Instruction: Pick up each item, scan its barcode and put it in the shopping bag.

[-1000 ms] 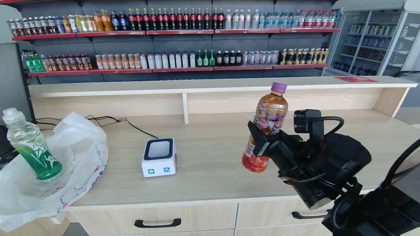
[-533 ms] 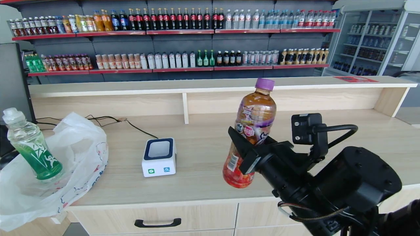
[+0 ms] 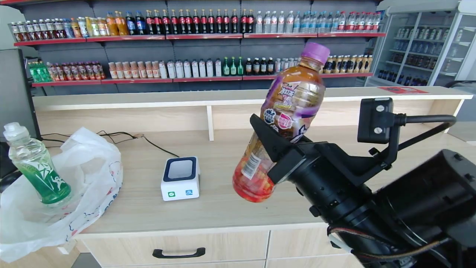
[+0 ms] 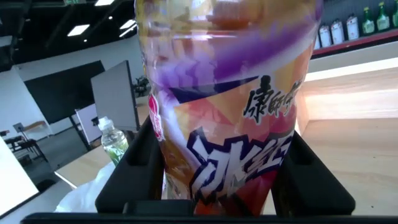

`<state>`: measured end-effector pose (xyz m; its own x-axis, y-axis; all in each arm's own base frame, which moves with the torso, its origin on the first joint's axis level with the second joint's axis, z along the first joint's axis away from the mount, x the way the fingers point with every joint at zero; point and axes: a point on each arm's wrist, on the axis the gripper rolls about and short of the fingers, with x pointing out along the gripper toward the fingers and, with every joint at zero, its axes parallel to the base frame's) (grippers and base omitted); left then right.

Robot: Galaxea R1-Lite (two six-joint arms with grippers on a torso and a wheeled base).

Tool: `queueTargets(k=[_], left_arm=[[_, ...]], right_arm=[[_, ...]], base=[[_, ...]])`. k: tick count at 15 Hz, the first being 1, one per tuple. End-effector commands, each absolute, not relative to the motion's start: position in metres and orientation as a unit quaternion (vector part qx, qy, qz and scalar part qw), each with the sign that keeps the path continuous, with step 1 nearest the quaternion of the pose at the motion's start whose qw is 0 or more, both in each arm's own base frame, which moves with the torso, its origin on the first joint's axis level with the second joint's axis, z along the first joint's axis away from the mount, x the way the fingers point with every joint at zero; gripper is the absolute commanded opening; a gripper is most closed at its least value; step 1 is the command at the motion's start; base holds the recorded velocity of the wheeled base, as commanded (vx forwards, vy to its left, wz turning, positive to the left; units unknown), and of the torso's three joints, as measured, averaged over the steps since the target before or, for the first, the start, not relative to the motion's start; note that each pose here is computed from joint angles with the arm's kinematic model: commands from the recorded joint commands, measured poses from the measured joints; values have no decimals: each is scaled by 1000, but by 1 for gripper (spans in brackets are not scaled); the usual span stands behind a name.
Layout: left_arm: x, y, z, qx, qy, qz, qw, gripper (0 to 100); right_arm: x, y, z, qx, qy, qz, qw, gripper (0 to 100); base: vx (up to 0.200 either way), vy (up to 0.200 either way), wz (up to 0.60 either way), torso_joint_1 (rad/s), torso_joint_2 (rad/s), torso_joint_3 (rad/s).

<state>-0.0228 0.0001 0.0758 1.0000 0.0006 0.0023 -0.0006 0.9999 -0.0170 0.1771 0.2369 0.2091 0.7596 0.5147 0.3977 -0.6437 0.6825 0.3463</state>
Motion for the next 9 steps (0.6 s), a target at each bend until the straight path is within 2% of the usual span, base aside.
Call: queueTargets(k=[1,9], left_arm=[[-23,0,76,-8,-2,0,1000,100],[-23,0,76,-6,-2,0,1000,100]], right_arm=[[165,221,219,248,-145,320,903,0],[149,198,229,273,-150,323,894,0]], base=[[0,0,0,0,0,0],[0,0,0,0,0,0]])
